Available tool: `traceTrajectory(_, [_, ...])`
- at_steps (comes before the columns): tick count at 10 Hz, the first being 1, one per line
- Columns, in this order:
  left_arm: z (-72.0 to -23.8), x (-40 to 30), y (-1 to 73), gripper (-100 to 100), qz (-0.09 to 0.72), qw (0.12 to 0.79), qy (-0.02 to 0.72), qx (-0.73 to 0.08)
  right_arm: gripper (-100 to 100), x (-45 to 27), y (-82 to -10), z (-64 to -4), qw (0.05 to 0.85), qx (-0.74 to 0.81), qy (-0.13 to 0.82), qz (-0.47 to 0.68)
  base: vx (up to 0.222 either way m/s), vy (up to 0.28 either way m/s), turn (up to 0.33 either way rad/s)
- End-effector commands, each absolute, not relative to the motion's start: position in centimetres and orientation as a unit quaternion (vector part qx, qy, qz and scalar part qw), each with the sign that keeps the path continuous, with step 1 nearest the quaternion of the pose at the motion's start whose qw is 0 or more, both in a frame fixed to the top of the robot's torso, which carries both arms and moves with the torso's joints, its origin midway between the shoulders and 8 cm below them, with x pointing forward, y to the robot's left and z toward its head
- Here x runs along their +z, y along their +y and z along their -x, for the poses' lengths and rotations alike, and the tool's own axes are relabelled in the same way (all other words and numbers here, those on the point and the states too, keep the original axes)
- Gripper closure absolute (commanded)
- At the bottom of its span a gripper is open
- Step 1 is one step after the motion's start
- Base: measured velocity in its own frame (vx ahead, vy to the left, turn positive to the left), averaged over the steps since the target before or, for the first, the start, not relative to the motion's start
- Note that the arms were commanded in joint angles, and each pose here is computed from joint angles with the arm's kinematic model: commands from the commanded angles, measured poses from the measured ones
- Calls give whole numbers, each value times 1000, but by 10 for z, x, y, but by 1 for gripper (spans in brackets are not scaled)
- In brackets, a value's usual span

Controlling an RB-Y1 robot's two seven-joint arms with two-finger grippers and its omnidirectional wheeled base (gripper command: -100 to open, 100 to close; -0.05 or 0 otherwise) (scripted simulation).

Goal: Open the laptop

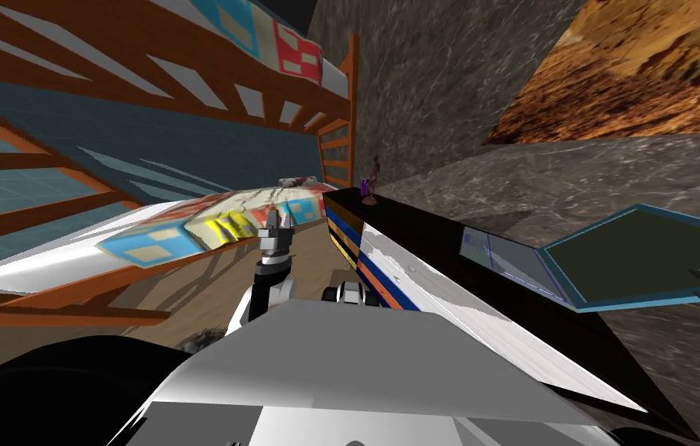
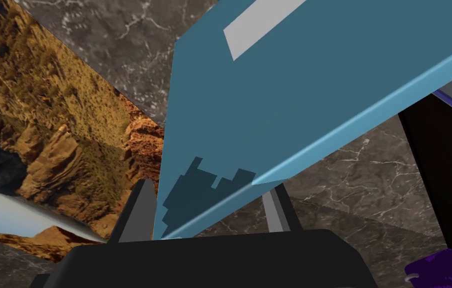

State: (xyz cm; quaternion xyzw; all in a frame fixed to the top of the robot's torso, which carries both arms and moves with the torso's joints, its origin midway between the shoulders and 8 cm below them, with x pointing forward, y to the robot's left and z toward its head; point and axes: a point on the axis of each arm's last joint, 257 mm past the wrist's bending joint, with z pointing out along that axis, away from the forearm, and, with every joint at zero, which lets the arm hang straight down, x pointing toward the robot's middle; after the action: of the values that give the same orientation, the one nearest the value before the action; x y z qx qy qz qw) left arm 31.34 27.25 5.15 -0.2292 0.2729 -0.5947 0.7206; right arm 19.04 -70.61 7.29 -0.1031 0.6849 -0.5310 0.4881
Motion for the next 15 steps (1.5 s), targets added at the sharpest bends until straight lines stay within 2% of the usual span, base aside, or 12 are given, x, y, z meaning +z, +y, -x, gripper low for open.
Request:
traceTrajectory(1, [-313,52,272,0,229,721,273,-595,100,70,-717,-181,453,-553,690,115,-26,41,248])
traceTrajectory(9, [-313,52,272,0,229,721,273,-595,100,65,-758,-140,297,-629,698,168,-39,53,283])
traceTrajectory(10, [-313,52,272,0,229,721,273,-595,100,64,-755,-142,310,-623,700,163,-14,20,76])
traceTrajectory(11, [-313,51,273,0,229,721,273,-595,100,52,-767,-129,265,-635,705,174,-31,35,272])
traceTrajectory(15, [-313,51,273,0,229,721,273,-595,100,37,-783,-107,198,-649,709,190,-32,47,193])
